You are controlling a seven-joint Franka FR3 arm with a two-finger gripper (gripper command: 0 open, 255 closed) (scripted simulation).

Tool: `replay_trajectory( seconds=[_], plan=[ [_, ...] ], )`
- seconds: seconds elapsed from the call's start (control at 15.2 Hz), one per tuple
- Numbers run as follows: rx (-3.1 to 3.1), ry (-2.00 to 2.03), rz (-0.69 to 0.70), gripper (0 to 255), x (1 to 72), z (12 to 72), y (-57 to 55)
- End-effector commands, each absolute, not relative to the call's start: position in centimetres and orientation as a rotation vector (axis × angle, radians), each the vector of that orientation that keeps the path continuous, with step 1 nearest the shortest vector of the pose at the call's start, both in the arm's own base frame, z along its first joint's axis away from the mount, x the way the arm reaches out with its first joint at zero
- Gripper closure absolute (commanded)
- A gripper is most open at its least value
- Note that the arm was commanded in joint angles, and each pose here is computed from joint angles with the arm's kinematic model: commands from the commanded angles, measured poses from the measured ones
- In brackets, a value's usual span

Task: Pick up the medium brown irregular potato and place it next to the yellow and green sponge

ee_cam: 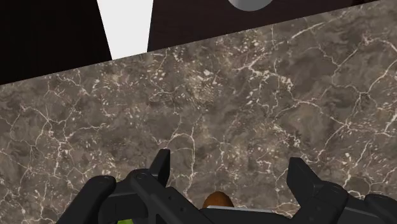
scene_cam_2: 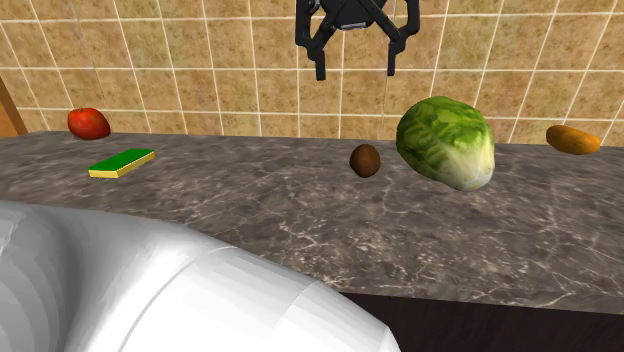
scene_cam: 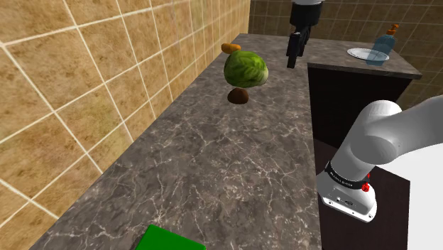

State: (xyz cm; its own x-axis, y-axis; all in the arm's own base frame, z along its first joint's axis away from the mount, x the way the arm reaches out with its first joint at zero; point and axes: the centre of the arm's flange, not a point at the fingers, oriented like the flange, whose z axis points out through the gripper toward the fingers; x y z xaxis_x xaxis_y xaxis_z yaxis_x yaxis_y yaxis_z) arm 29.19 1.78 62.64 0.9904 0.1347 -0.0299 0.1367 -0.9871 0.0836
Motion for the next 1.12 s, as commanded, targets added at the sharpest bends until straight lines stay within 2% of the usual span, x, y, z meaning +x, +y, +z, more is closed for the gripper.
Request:
replay_trajectory(
  seconds=[0.0,0.53,1.06],
  plan=[
    [3.049,0.208,-0.037,0,29.2,62.6,1.8],
    [2.946,0.277,-0.324,0,41.3,57.4,5.0],
    [2.818,0.34,-0.594,0,52.0,49.8,8.1]
  ],
)
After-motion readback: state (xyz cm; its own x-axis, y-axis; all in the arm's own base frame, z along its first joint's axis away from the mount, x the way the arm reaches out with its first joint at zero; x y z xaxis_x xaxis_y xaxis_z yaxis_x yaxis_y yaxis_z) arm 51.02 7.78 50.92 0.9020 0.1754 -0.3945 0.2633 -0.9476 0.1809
